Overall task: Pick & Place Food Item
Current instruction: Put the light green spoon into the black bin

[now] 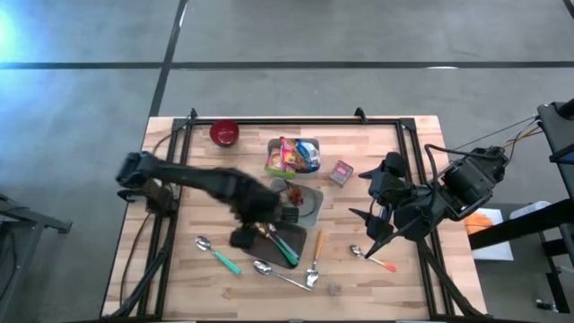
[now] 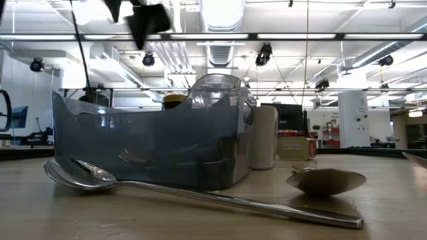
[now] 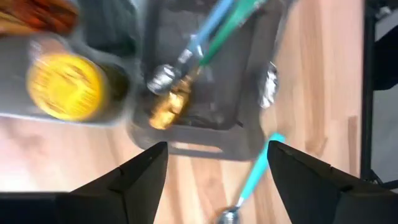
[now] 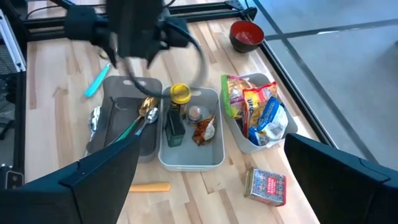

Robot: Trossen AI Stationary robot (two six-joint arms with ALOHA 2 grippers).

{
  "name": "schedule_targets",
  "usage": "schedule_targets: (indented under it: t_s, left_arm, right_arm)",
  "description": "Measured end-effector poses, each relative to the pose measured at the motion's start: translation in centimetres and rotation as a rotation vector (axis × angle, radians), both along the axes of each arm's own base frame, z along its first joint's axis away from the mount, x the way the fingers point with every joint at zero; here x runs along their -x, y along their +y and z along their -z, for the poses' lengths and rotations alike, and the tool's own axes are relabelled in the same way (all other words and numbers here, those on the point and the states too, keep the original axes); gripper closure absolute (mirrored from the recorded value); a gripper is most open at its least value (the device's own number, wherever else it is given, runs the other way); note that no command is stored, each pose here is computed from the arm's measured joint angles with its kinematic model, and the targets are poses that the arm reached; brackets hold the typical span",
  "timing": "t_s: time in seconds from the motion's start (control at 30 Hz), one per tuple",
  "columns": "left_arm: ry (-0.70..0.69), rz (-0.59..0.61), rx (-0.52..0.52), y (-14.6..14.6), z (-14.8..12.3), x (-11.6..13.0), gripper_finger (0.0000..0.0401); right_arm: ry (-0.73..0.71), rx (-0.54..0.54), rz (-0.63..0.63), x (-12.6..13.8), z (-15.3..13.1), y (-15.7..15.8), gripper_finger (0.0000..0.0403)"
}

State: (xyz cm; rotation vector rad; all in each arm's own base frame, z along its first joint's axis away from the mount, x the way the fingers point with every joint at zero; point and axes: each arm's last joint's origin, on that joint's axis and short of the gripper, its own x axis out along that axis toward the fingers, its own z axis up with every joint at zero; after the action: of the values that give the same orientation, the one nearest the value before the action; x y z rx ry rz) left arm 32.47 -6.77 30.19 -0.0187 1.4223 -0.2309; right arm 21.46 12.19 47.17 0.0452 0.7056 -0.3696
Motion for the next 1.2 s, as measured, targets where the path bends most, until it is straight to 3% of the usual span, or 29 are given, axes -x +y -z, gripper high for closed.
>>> schedule_targets:
  t_s: [0.3,0.57,0.73,1.2]
  left_arm:
    - [0.012,0.011,0.027,-3.9,5.1,8.2,0.0135]
    - [0.021,0.157,-0.078,-6.5,9.4,12.5,0.0135]
    - [0.031,0.222,-0.087,-7.2,11.8,14.0,0.0135]
    - [-0.105,0.272,-0.019,-7.3,15.0,14.3,0.0135]
  right_arm:
    - [-0.009,-0.008,0.002,-0.1,0.0,0.0,0.0004]
    - [-0.048,-0.034,0.002,-0.4,-0.3,0.2,0.0004]
    - [-0.075,-0.053,0.001,-0.6,-0.4,0.4,0.0004]
    - [-0.082,-0.086,0.024,-0.6,-0.4,0.4,0.0004]
